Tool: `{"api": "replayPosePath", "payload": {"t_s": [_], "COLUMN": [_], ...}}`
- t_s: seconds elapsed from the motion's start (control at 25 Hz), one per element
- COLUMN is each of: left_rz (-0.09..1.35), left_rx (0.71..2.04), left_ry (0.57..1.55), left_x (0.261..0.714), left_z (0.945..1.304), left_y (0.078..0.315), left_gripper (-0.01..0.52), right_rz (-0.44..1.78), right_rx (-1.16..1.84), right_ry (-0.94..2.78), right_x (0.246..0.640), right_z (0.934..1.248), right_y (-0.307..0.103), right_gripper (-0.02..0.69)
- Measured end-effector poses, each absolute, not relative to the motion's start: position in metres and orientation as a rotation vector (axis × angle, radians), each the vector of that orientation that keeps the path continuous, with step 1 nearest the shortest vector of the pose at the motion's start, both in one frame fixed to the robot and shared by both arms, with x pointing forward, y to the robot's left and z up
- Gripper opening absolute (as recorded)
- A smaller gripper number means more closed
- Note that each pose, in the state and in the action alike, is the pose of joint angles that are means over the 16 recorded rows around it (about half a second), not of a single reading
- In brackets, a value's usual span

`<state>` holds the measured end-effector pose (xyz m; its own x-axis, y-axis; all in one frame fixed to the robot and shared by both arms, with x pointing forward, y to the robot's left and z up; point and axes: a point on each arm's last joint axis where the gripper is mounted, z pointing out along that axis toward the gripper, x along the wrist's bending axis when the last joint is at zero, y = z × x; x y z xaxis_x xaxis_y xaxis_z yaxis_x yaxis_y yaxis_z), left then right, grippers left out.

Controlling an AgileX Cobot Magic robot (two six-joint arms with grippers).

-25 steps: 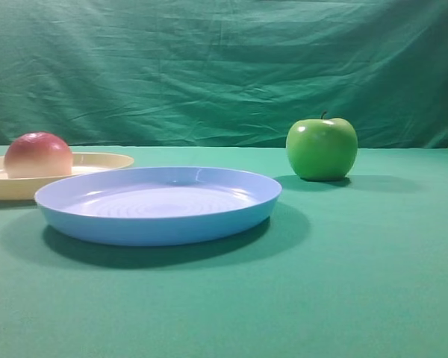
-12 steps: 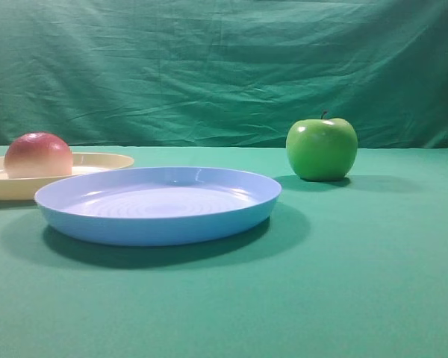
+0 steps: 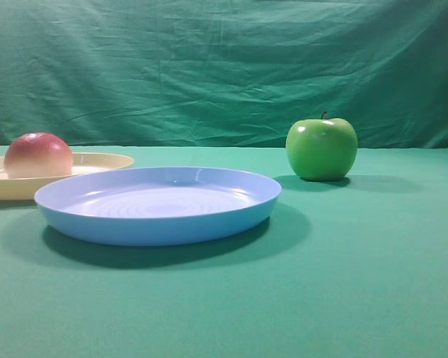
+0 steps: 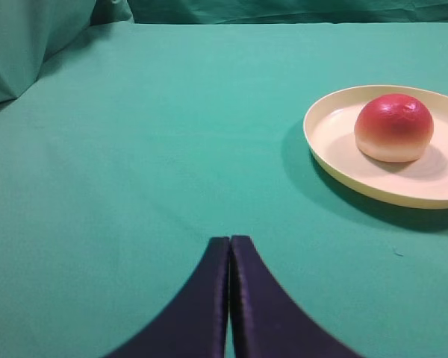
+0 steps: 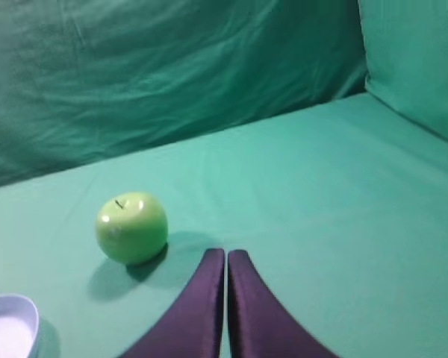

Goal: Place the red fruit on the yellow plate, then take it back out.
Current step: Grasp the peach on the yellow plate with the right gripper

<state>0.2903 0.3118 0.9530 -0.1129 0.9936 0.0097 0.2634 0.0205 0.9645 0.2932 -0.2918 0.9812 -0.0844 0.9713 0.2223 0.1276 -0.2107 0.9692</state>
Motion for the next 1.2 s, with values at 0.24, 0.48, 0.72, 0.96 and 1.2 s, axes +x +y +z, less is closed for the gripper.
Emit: {"api": "replayPosePath", "payload": {"t_s": [0.24, 0.48, 0.72, 0.96, 1.2], "left_rz": [1.151, 1.151, 1.151, 1.151, 1.151], "left_rx": [1.344, 1.344, 1.344, 1.344, 1.344], "left_ry": [1.494, 1.494, 1.494, 1.494, 1.494], "left_x": [0.290, 0.290, 0.290, 0.290, 0.290], "left_z": [0.953, 0.953, 0.953, 0.953, 0.953], "left_y": [0.312, 0.312, 0.312, 0.312, 0.312], "left_gripper": [0.000, 0.000, 0.000, 0.000, 0.000], "right_rz": [1.464, 1.486, 1.495, 1.484, 1.423], "right_rx": [1.362, 1.347, 1.389, 1.409, 1.360], "right_ry": [1.182, 1.169, 1.194, 1.251, 1.353], "right_x": [0.295, 0.299, 0.302, 0.300, 0.301], "right_z": [1.025, 1.070, 1.092, 1.097, 1.102], "right_y": [-0.291, -0.291, -0.289, -0.286, -0.283], "right_gripper": [0.000, 0.000, 0.000, 0.000, 0.000]}}
